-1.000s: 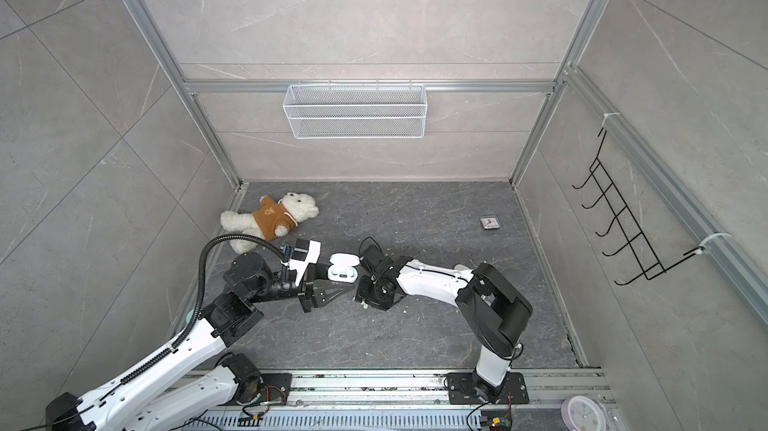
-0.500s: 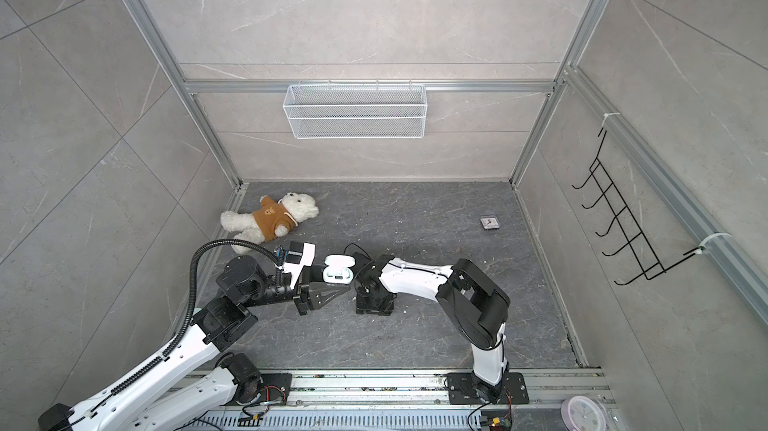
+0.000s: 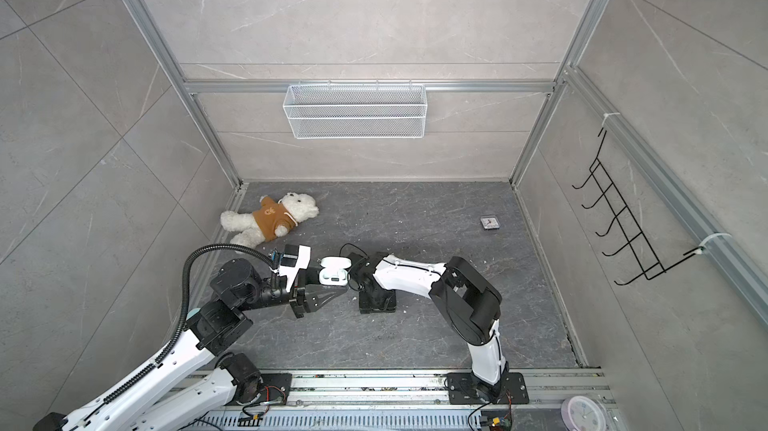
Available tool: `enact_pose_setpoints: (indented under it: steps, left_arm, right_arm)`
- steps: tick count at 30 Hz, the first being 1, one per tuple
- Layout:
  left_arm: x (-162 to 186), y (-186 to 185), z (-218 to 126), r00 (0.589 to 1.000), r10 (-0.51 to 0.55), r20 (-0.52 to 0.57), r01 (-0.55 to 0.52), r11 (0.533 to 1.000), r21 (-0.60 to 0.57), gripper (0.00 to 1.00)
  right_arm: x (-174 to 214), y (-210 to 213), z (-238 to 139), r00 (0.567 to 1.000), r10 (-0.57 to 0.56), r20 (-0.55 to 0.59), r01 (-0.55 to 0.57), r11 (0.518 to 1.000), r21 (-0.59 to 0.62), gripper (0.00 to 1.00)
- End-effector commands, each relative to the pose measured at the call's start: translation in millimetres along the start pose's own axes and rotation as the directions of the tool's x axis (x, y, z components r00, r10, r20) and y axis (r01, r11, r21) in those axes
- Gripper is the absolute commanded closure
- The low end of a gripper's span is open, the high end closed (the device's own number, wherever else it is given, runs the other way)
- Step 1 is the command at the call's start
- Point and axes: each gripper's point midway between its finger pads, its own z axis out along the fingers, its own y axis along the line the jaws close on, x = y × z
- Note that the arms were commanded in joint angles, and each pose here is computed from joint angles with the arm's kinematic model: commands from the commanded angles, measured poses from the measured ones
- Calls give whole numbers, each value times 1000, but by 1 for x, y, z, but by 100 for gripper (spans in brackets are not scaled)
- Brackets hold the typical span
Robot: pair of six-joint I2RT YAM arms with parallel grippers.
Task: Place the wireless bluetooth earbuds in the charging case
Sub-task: 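Lower the open right gripper fingers around the second earbud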
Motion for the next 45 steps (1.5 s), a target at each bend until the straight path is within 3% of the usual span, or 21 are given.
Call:
enact_pose_setpoints:
  steps: [1, 38, 45]
  left_arm:
    - [-12, -2, -3, 998, 55, 33, -54, 999, -6, 68]
    - [-9, -2, -7, 998, 49, 30, -48, 999, -24, 68]
    - [-9, -4, -10, 998, 49, 28, -48, 998, -28, 68]
  right_arm:
    - [-4, -9, -1, 1000, -25, 15, 24, 997, 71, 43]
    - [-49, 21, -5, 997, -49, 67, 51, 998, -30, 41]
    - [-52, 15, -26, 995, 35, 94, -29, 997, -68, 43]
